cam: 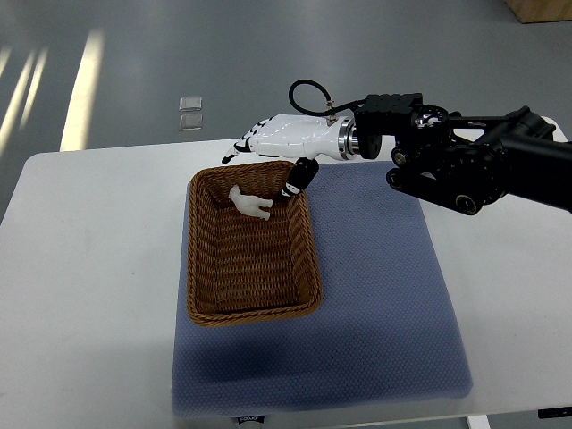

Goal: Place white bear in brown basket with right hand
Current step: 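Open the right hand and withdraw it up from the basket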

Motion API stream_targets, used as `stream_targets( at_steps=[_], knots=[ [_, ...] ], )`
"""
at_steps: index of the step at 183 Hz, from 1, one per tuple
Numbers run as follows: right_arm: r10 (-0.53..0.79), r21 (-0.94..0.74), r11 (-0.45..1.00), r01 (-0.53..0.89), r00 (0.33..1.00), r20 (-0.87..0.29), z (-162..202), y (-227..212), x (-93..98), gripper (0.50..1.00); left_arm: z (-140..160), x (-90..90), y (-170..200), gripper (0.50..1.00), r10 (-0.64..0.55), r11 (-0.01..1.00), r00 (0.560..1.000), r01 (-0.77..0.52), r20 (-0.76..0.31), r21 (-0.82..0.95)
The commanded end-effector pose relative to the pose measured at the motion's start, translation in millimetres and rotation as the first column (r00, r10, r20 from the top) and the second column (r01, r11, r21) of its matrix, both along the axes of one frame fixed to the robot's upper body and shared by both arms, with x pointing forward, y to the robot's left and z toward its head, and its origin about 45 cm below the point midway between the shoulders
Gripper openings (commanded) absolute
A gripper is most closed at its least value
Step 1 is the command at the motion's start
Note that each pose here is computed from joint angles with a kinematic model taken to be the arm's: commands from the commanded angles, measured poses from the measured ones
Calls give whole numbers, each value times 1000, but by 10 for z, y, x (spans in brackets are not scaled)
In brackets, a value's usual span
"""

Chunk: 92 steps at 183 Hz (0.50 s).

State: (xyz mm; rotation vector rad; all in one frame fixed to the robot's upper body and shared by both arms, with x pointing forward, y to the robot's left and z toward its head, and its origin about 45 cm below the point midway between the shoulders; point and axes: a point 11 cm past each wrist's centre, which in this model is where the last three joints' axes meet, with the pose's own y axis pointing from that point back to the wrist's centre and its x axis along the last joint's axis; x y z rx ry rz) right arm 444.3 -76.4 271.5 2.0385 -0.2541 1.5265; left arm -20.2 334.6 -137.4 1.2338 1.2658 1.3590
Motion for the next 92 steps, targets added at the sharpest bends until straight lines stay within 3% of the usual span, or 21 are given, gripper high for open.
stream_targets(
  at_steps=[1,19,57,77,92],
  knots=[
    [-23,20,1000,23,1000,4,17,-48,36,862,0,1,0,1000,0,1000,1000,0,0,0],
    [-95,67,993,96,995,-17,5,-215,127,862,0,0,0,1000,-2,1000,1000,2,0,0],
    [-307,341,868,361,930,-202,-111,-582,292,862,0,-1,5,1000,-2,1000,1000,2,-1,1],
    [-413,461,715,526,850,-328,-210,-853,366,862,0,-1,5,1000,-2,1000,1000,2,-1,1],
    [-464,534,521,665,746,-477,-285,-1109,410,862,0,-1,5,1000,-2,1000,1000,2,-1,1]
  ],
)
